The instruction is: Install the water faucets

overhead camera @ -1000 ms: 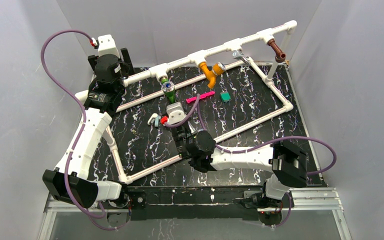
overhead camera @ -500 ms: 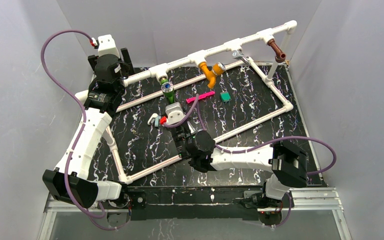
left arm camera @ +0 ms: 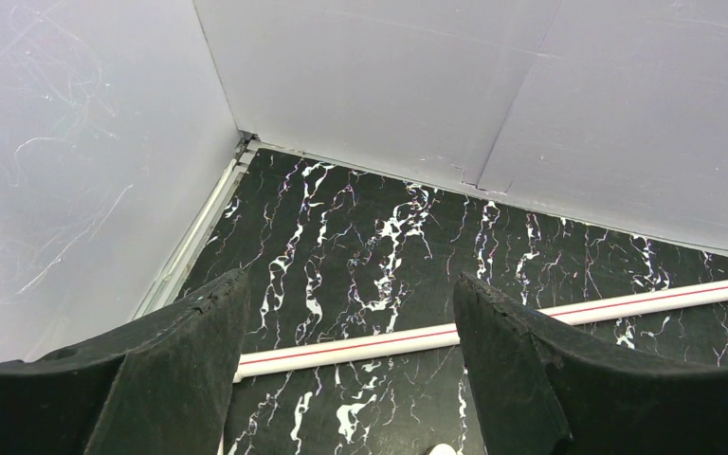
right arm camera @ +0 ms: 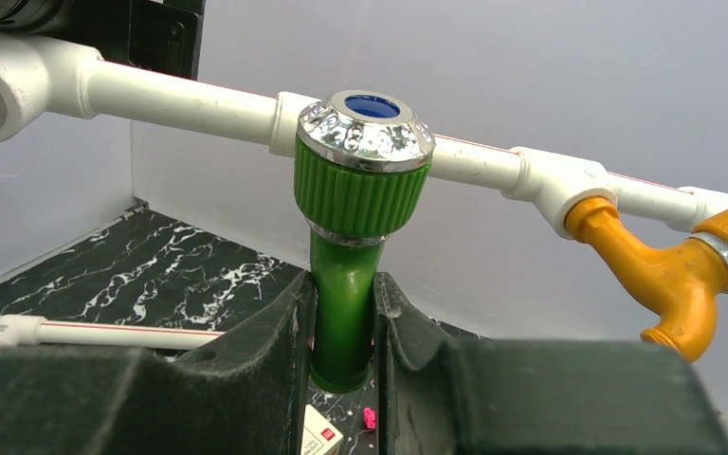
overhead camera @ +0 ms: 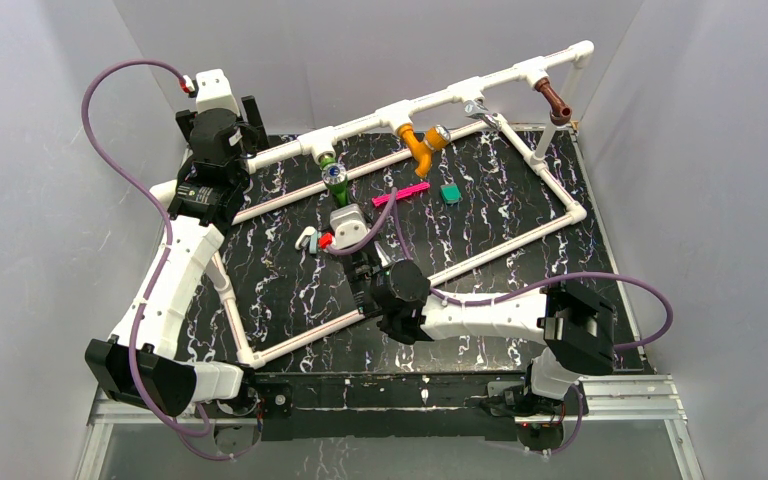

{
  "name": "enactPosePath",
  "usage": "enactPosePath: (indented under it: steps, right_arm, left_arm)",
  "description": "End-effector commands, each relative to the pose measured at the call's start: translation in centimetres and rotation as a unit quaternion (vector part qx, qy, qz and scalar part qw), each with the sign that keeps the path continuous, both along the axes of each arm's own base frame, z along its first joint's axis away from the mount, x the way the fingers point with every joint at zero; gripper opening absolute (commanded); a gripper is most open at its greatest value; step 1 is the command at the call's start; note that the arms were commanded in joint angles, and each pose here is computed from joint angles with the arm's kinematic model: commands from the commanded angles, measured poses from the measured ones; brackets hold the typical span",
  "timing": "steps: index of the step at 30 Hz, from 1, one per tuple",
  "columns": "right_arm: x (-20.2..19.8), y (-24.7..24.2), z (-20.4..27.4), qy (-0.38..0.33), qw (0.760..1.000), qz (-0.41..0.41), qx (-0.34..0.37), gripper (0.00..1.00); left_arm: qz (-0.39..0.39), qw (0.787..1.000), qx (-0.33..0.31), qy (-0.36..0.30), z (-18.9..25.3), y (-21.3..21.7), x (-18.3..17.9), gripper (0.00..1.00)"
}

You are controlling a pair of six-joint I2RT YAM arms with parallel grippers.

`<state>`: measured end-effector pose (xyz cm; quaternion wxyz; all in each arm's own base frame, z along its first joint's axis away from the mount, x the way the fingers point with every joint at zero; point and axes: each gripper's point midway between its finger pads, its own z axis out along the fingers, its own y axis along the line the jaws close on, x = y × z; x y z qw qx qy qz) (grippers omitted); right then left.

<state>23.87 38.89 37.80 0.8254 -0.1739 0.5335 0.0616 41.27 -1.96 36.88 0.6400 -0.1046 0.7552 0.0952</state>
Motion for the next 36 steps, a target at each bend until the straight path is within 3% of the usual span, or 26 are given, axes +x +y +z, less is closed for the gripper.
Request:
enactPosePath:
  steps: [1,22,36]
  right_arm:
    - [0.0,-0.3,2.3,-0.014,1.0,0.002,0.023,0.01]
    - [0.8,-0.6,2.2,-0.003,1.0,0.026,-0.005,0.01]
    - [1.1,-0.6,2.6,0.013,0.999,0.018,0.034,0.01]
  left_arm:
    - [-0.024,0.994,0.026,0.106,-6.2,-1.1,-1.4,0.76]
    - [-0.029,0.993,0.024,0.108,-6.4,-1.4,-1.2,0.76]
    - [-0.033,0.993,0.025,0.11,-6.5,-1.5,-1.3,0.76]
